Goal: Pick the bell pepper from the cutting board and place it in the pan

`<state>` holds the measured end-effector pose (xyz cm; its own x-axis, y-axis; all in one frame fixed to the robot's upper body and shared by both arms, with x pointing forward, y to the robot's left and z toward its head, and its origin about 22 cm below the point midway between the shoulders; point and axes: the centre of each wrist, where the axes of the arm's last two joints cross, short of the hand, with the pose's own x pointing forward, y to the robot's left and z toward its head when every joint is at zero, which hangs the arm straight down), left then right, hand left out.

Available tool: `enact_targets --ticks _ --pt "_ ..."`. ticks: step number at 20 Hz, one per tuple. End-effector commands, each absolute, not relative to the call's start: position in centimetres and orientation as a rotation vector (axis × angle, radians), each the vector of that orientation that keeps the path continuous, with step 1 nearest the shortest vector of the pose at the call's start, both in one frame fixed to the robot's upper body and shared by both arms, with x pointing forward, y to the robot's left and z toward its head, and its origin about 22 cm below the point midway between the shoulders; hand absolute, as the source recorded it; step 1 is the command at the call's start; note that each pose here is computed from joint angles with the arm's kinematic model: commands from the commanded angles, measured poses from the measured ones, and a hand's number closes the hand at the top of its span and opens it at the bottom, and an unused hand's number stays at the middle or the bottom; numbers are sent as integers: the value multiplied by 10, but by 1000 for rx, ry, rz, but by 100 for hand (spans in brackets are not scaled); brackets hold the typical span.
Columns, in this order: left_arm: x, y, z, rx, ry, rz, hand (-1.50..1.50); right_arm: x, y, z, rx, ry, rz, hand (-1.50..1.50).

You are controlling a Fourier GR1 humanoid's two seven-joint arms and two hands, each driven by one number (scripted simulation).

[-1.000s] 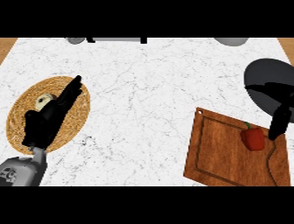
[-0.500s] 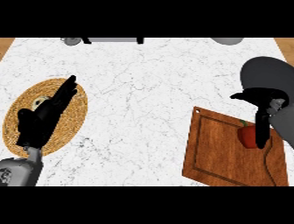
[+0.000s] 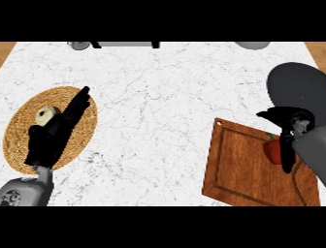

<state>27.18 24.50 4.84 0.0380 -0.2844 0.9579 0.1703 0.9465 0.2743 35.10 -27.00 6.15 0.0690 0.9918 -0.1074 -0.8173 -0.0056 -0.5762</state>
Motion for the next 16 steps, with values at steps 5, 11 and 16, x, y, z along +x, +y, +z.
enact_targets --ticks 5,11,16 --pt "270 251 55 95 -1496 -352 0 337 -280 54 -611 -370 1475 -150" --pt "263 251 50 100 -1493 -345 0 328 -275 14 -596 -370 1472 -150" --pt "267 262 49 85 -1486 -352 0 333 -282 23 -513 -395 1581 150"
